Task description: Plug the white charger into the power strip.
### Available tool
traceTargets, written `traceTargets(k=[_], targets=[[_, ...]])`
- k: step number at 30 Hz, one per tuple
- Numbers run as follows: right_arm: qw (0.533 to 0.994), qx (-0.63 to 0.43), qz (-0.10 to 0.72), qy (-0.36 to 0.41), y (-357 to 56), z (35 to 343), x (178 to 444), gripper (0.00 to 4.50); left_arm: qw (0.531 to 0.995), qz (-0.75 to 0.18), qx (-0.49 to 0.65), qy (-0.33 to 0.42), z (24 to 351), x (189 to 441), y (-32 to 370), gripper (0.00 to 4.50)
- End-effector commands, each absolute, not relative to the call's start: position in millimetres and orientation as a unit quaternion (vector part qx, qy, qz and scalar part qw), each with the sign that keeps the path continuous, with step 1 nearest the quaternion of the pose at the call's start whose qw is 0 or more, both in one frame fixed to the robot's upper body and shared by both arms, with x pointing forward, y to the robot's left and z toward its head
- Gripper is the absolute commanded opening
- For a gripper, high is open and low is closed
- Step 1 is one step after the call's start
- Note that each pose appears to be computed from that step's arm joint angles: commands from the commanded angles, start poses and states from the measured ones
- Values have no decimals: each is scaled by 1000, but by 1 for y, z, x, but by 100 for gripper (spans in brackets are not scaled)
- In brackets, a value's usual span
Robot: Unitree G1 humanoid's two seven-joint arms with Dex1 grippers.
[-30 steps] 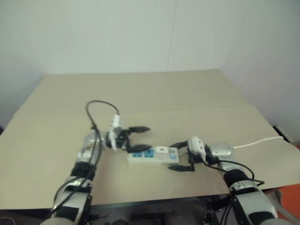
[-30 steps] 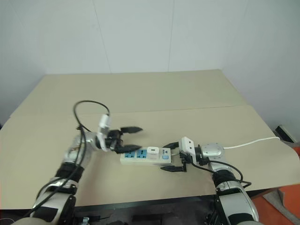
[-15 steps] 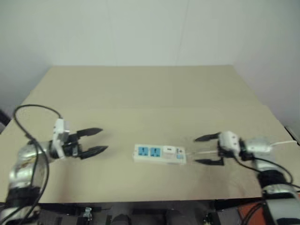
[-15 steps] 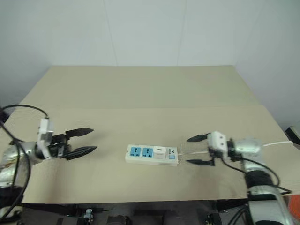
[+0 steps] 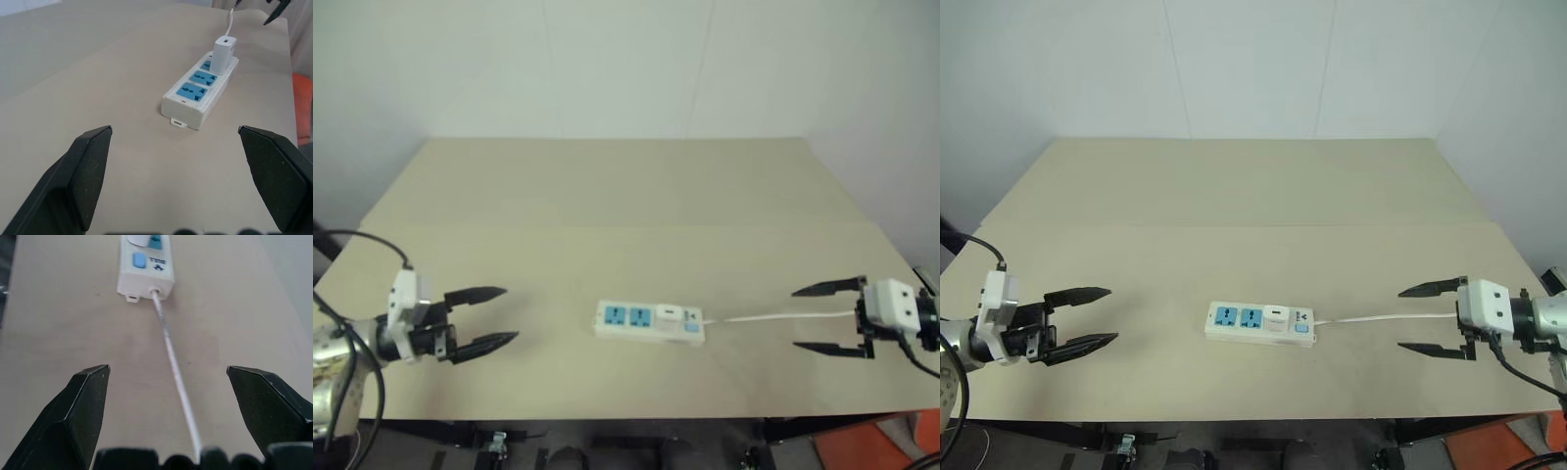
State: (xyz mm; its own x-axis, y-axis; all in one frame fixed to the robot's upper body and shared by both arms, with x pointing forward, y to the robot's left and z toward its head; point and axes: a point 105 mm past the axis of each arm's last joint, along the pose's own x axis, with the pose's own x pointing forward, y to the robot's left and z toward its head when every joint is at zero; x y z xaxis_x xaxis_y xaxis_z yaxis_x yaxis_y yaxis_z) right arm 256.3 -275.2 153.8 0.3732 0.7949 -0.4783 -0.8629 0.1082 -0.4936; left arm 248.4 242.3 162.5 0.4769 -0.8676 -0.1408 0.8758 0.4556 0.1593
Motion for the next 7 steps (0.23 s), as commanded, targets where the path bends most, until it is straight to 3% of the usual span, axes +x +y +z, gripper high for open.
traceTargets(k=[1, 7], targets=[[750, -379, 541, 31, -276, 171, 253, 446, 850, -515, 114, 0, 171, 252, 237, 450], [759, -384, 525, 35, -280, 174, 245, 446, 842, -526, 120, -5, 174, 261, 234, 450]])
